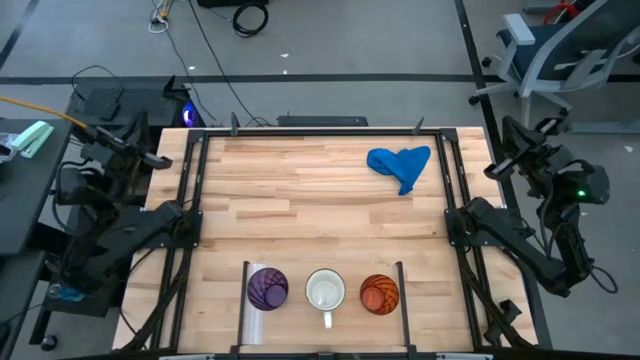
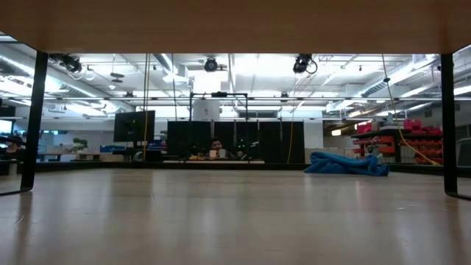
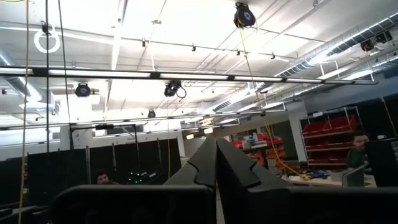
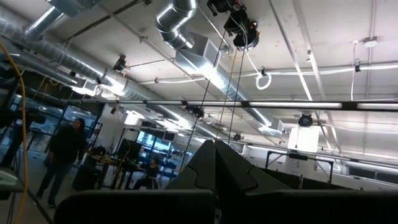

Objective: Stack small to large cups/mugs on shelf
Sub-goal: Return to Home Position

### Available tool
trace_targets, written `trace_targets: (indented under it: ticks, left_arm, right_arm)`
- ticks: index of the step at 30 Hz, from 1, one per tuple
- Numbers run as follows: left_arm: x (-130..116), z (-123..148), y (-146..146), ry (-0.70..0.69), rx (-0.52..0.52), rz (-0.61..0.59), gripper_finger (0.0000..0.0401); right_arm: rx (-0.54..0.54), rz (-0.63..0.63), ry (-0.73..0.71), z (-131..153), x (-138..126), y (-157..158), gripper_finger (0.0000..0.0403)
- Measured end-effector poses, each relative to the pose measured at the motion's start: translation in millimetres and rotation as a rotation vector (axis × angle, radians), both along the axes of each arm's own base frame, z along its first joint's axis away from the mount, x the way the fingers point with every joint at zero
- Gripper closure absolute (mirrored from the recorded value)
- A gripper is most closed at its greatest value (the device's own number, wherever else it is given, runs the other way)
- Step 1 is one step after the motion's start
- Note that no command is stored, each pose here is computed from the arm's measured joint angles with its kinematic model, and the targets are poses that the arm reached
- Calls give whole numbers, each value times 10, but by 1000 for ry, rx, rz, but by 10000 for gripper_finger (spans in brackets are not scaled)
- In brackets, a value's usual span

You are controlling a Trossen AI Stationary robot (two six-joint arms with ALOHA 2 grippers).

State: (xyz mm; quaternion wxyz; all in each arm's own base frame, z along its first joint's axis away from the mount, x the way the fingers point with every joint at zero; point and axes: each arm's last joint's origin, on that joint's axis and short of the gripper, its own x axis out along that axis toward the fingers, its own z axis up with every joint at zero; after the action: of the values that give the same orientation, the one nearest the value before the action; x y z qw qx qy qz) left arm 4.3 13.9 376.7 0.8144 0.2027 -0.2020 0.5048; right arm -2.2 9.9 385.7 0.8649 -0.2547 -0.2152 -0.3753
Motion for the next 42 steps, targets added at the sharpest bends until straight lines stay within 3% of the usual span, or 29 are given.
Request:
trace_targets:
  ticks: [10, 25, 32, 42]
  left_arm:
    - [-224, -127, -222, -20, 12, 7, 385]
    - [-148, -284, -126, 67, -111, 50, 381]
    - [85, -587, 109, 60, -124, 42, 389]
    - [382, -1223, 421, 36, -165, 55, 381]
  right_arm:
    - [11, 15, -19, -151, -61, 77, 396]
    - [103, 23, 35, -360, 30, -38, 394]
    - [121, 41, 1, -721, 264, -334, 394]
    - [270, 29, -6, -1210, 452, -595, 395]
